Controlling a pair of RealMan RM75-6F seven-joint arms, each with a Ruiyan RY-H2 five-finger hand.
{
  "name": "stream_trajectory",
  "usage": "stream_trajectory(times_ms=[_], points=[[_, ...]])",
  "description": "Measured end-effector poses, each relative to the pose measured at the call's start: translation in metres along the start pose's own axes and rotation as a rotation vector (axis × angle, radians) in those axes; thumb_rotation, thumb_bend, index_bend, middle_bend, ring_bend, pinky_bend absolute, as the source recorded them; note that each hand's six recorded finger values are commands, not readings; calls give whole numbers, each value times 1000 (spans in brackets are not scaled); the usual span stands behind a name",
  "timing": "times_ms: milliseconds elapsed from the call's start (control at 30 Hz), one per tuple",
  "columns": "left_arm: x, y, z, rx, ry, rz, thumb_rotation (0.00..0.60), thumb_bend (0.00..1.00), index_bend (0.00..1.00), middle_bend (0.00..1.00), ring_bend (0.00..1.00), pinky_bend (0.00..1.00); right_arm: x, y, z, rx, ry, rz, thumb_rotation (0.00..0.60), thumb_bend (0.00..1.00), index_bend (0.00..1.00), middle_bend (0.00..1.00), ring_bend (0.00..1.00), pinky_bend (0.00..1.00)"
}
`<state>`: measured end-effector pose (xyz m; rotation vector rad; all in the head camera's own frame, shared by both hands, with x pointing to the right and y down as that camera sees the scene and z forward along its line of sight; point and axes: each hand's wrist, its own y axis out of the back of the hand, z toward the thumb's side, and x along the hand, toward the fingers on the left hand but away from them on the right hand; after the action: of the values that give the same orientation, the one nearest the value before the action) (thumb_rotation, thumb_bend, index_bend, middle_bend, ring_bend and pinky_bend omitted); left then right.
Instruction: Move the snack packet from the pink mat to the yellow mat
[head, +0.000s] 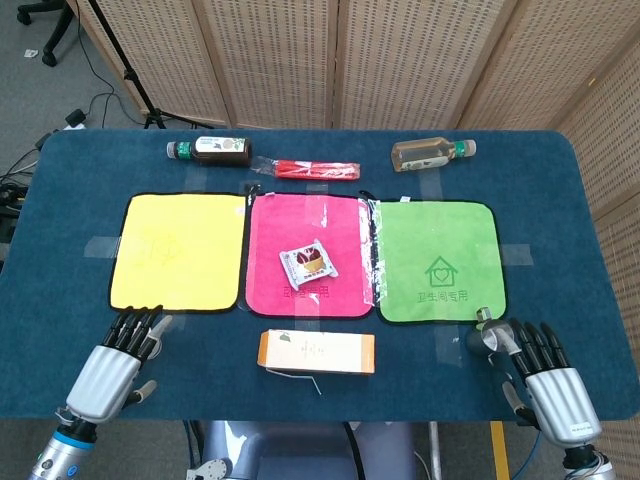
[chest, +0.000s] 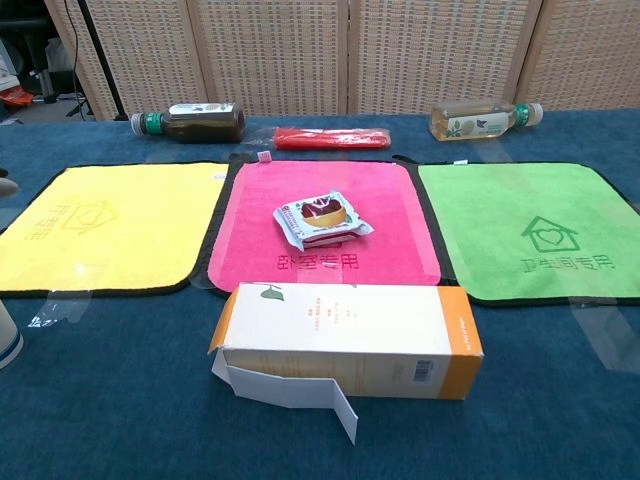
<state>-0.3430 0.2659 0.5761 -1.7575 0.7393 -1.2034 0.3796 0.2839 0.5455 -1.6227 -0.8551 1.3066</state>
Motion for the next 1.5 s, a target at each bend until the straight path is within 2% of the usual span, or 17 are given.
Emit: stream_trajectory(times_ms=[267,567,733,867,967,1033,1100,1267,1333,1500], points=[[1,0,4,2,-12,0,600,78,0,0,0,0,4,12,-2,6,-10,-25,600,440,18,0,0,0],[7,3,14,4,-51,-4,600,78,0,0,0,0,5,11,-5,5,-19,-15,600,440,18,0,0,0],[17,14,18,25,-94,-19,600,78,0,0,0,0,4,10,-5,6,-20,-10,600,440,18,0,0,0],[31,31,21,60,-141,-32,600,90,0,0,0,0,4,9,-5,5,-21,-7,600,440,18,0,0,0],[47,45,27,99,-188,-50,600,206,0,0,0,0,3,9,-6,3,-22,-4,600,440,18,0,0,0],[59,53,31,120,-219,-74,600,374,0,0,0,0,3,8,-6,1,-24,-2,600,440,18,0,0,0],[72,58,35,135,-242,-106,600,458,0,0,0,0,2,8,-8,-2,-27,0,600,440,18,0,0,0],[106,65,42,162,-274,-183,600,602,0,0,0,0,0,5,-11,-9,-37,11,600,439,18,0,0,0],[120,67,47,181,-290,-209,600,694,0,0,0,0,-1,5,-12,-10,-39,13,600,439,18,0,0,0],[153,65,60,276,-335,-241,600,772,0,0,0,0,-3,2,-18,-19,-57,23,600,440,18,0,0,0]])
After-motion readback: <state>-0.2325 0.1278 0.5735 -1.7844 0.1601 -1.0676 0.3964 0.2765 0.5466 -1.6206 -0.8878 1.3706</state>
